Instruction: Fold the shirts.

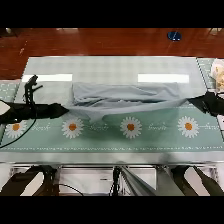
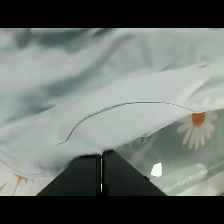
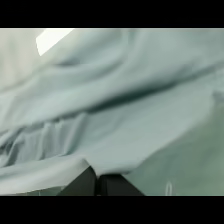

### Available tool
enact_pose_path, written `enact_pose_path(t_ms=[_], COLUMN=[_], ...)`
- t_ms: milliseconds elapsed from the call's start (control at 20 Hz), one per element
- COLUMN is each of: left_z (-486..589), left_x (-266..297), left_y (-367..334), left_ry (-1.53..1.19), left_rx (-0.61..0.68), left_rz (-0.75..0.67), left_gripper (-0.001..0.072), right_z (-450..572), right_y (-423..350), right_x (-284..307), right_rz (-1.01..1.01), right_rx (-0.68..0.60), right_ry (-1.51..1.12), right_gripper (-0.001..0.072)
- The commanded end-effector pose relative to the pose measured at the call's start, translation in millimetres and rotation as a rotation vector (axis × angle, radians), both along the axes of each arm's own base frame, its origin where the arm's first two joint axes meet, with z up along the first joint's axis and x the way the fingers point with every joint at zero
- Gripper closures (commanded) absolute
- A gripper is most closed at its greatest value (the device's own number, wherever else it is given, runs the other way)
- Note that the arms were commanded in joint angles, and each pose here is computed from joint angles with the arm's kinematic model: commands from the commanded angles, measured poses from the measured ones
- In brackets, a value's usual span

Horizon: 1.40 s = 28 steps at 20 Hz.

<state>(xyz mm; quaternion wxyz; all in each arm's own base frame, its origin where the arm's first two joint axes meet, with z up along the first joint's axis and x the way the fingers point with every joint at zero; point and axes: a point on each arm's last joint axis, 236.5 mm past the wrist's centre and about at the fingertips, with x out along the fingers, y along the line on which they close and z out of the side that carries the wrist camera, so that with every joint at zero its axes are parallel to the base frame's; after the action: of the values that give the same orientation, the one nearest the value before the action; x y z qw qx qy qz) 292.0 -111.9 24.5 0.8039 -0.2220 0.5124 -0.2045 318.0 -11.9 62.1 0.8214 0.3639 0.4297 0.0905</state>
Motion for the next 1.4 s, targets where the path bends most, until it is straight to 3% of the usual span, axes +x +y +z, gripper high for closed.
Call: enact_pose_path(t_ms=[0,400,850,1150,1200,1250,1300,1350], left_z=[29.8,-8.5,-79.9,-87.1,-86.9,-86.5,-85.0,-81.4], left_x=[43.2,149.6,141.8,139.6,139.2,137.7,135.4,133.0], left_y=[1.2,0.0,-9.9,-10.8,-10.9,-11.6,-11.7,-7.6], left_ry=[-0.102,-0.016,0.207,0.228,0.229,0.234,0.239,0.248], left_rx=[-0.067,-0.12,-0.179,-0.184,-0.186,-0.188,-0.193,-0.201], left_rz=[0.033,-0.023,-0.095,-0.098,-0.099,-0.104,-0.111,-0.119], left_gripper=[0.0684,0.0683,0.0682,0.0677,0.0619,0.046,0.0286,0.0232], right_z=[11.1,-76.9,-96.2,-116.5,-122.3,-125.4,-125.4,-120.1], right_y=[10.6,-0.8,-33.6,-17.6,-12.0,-9.8,-9.4,-12.0], right_x=[31.5,97.8,158.5,165.8,165.4,165.6,165.9,165.8], right_rz=[-0.002,-0.062,-0.134,-0.109,-0.094,-0.089,-0.091,-0.093], right_rx=[-0.034,-0.09,-0.115,-0.118,-0.123,-0.127,-0.123,-0.124], right_ry=[-0.093,0.002,-0.01,0.015,0.025,0.028,0.029,0.021], right_gripper=[0.0687,0.0687,0.0686,0.0684,0.068,0.0592,0.0445,0.035])
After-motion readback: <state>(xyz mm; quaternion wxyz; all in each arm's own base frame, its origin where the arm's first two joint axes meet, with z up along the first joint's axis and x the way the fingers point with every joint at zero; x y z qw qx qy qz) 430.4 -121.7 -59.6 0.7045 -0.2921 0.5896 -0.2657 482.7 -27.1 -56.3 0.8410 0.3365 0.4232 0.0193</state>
